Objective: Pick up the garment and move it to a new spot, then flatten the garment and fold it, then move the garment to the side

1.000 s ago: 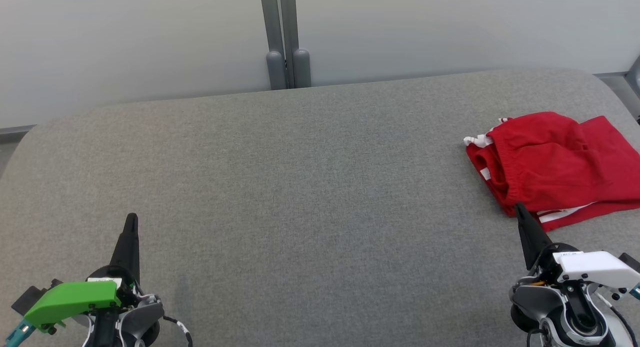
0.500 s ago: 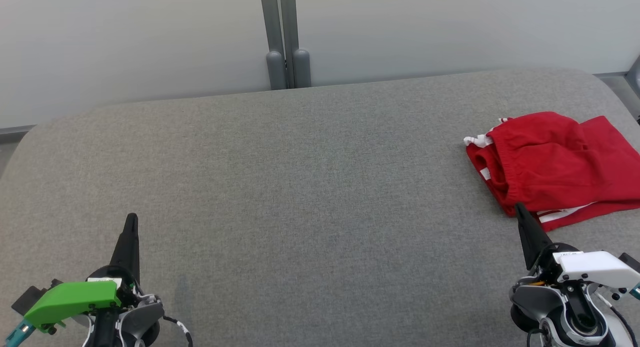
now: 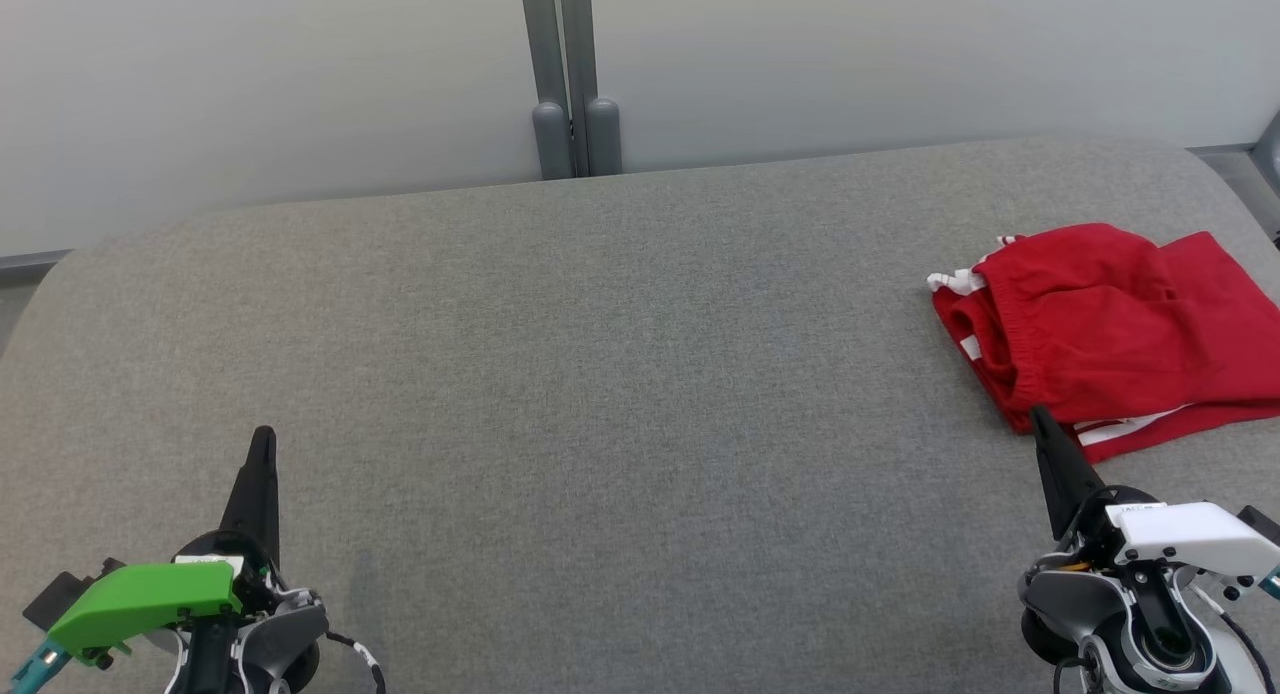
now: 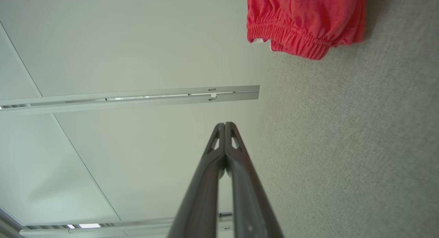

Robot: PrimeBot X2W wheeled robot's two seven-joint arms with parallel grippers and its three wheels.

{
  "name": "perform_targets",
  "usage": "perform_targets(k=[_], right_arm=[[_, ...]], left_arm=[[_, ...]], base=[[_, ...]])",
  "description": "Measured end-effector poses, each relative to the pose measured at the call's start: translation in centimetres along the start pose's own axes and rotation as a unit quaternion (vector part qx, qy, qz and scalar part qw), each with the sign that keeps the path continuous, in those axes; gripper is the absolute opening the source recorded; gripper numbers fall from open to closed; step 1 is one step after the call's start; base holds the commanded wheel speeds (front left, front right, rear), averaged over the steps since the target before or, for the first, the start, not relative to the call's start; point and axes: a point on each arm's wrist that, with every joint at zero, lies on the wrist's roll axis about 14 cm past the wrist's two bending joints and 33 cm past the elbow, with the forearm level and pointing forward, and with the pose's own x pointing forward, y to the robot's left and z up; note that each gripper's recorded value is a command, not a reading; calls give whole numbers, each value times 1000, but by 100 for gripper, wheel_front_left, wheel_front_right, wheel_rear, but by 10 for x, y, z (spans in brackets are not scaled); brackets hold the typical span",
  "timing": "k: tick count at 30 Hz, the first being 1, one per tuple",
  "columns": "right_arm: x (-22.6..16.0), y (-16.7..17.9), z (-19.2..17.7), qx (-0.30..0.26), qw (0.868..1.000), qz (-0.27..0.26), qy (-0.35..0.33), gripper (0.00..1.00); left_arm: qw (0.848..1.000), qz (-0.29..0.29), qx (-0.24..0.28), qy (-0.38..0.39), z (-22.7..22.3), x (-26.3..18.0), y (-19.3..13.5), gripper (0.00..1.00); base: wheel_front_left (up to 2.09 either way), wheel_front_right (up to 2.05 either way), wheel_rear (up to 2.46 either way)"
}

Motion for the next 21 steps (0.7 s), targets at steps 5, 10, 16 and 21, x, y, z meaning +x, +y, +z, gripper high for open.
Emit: perform_targets(k=[5, 10, 16, 21], right_arm=[[0, 0, 0, 0, 1000, 0, 0, 0], [0, 0, 0, 0, 1000, 0, 0, 0], [0, 0, 0, 0, 1000, 0, 0, 0], [0, 0, 0, 0, 1000, 0, 0, 0]], left_arm=[[1000, 0, 0, 0, 0, 0, 0, 0], [1000, 0, 0, 0, 0, 0, 0, 0], [1000, 0, 0, 0, 0, 0, 0, 0], [1000, 0, 0, 0, 0, 0, 0, 0]], base=[[0, 0, 0], [0, 0, 0], [0, 0, 0], [0, 0, 0]])
